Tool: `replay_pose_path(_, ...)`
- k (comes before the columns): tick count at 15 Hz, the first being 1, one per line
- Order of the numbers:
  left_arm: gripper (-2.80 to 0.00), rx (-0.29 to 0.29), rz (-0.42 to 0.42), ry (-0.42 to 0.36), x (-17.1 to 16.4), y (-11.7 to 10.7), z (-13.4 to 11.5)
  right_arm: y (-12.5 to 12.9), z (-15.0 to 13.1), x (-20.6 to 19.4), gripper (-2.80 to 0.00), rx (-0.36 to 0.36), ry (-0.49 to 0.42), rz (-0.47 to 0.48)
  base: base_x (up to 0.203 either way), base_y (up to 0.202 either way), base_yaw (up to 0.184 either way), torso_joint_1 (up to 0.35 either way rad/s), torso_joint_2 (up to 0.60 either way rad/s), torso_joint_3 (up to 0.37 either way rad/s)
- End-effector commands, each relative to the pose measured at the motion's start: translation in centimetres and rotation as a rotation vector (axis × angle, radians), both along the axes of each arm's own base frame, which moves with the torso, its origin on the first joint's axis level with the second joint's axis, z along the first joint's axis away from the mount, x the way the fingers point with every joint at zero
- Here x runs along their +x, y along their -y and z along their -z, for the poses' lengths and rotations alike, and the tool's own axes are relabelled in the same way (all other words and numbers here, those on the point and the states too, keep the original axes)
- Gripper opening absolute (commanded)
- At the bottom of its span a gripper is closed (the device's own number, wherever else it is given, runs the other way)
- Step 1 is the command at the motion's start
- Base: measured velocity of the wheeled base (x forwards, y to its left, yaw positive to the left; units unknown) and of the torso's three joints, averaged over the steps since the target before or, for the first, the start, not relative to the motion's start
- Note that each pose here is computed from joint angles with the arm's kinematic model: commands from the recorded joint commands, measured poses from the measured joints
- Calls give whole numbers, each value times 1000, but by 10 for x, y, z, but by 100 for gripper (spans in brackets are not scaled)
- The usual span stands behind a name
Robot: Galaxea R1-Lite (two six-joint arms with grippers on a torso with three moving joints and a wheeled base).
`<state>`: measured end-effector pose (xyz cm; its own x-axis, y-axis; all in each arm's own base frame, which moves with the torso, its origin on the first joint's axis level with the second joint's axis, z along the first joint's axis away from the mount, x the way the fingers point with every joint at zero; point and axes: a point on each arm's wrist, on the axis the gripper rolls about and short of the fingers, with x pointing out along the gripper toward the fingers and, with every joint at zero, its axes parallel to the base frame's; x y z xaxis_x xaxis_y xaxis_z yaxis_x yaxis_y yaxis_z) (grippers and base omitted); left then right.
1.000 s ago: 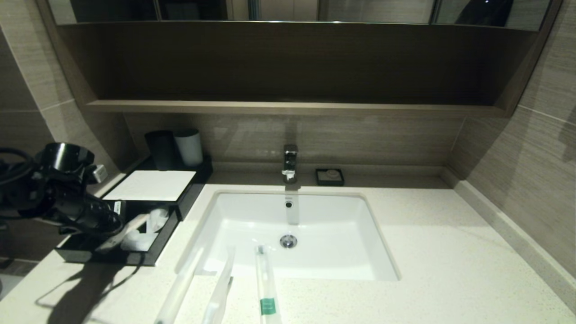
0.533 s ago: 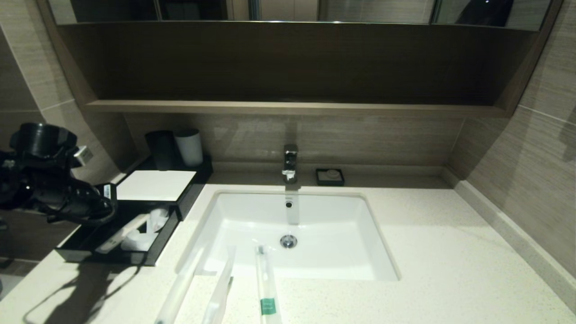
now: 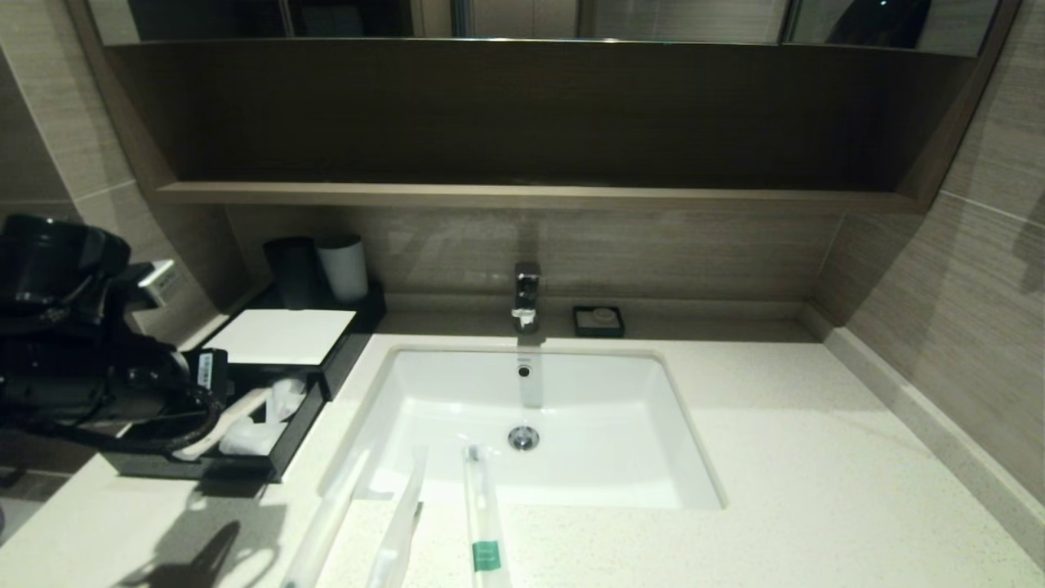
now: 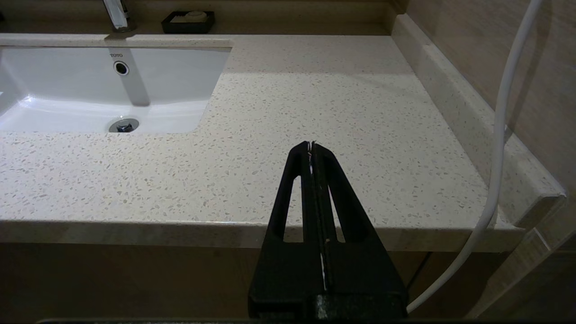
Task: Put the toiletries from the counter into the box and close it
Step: Open the drawer
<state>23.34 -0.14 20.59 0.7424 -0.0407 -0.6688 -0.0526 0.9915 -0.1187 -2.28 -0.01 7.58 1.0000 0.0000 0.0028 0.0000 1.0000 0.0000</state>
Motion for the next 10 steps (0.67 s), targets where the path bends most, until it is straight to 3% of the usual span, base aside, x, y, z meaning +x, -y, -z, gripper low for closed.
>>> replay_pose_path(1, -280, -6, 36, 68, -27, 7, -18, 0, 0, 0, -280, 0, -1, 0, 0, 0, 0, 0, 0, 0)
replay_pose_path(5, -280, -99, 195, 95, -62, 17, -15, 0, 0, 0, -280, 0, -1, 0, 0, 0, 0, 0, 0, 0)
replay_pose_path(6, -280, -116, 251, 132, -66, 20, -16, 0, 0, 0, -280, 0, -1, 0, 0, 0, 0, 0, 0, 0)
replay_pose_path(10, -280, -93, 228, 153, -64, 20, -18, 0, 0, 0, -280, 0, 0, 0, 0, 0, 0, 0, 0, 0)
